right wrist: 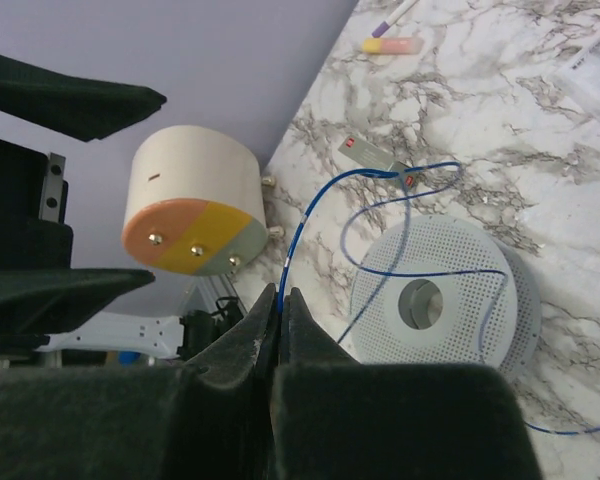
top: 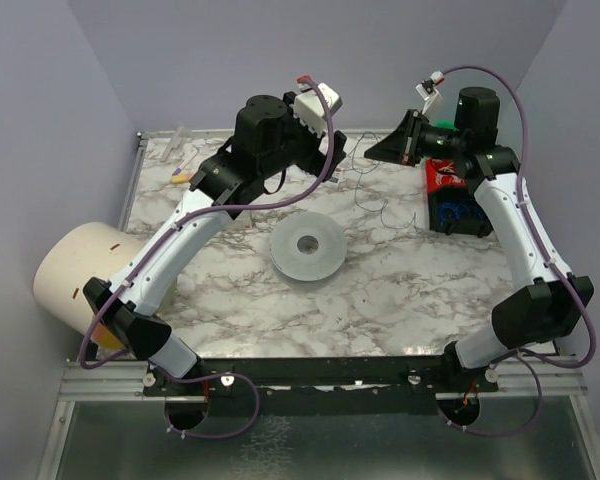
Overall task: Wrap the cables
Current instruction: Adjust the cable at the center of the board.
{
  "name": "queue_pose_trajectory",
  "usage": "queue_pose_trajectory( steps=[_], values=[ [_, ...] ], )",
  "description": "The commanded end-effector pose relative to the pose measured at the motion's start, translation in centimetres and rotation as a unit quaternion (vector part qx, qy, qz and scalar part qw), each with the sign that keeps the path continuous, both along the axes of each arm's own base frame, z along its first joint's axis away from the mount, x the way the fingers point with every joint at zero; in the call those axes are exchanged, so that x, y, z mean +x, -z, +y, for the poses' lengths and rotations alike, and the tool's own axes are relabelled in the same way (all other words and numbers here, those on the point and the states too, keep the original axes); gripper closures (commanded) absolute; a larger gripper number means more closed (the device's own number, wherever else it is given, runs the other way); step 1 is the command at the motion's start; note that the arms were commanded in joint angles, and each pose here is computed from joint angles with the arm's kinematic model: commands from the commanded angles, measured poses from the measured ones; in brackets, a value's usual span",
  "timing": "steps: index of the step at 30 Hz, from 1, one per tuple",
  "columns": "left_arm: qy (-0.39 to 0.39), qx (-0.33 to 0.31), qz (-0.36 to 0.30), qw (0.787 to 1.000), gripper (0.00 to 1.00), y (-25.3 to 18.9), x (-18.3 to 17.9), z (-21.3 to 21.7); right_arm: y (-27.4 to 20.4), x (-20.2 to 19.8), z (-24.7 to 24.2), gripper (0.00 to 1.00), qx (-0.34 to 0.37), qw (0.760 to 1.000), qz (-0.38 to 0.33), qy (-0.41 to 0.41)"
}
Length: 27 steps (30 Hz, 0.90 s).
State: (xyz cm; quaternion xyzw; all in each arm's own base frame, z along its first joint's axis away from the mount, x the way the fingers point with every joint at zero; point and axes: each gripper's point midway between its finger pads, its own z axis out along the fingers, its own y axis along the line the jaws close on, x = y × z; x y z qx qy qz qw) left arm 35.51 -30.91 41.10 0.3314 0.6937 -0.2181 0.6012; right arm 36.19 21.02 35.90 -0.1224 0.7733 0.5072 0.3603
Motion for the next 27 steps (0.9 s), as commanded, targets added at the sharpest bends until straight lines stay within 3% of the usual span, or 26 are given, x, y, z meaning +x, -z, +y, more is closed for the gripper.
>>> queue_pose_trajectory(
  steps=[1, 11, 18, 27],
  values=[
    [0.05, 0.0, -0.006, 0.999, 0.08, -0.9, -1.2, -1.5, -1.1, 0.6, 0.0, 1.0, 0.031, 0.998, 0.032, 0.045],
    [0.134, 0.092, -0.01, 0.987, 0.07, 3.6, -4.7, -5.2, 1.2, 1.5, -0.2, 1.0, 0.039, 0.992, 0.087, 0.081],
    [0.148, 0.111, 0.004, 0.983, 0.13, 5.8, -5.6, -7.5, 0.9, 1.2, 0.1, 1.0, 0.069, 0.988, 0.113, 0.08],
    [-0.003, 0.124, -0.018, 0.992, 0.17, 7.1, -1.1, -7.1, -0.3, -0.1, -0.6, 0.99, 0.122, 0.981, 0.137, 0.063]
  ],
)
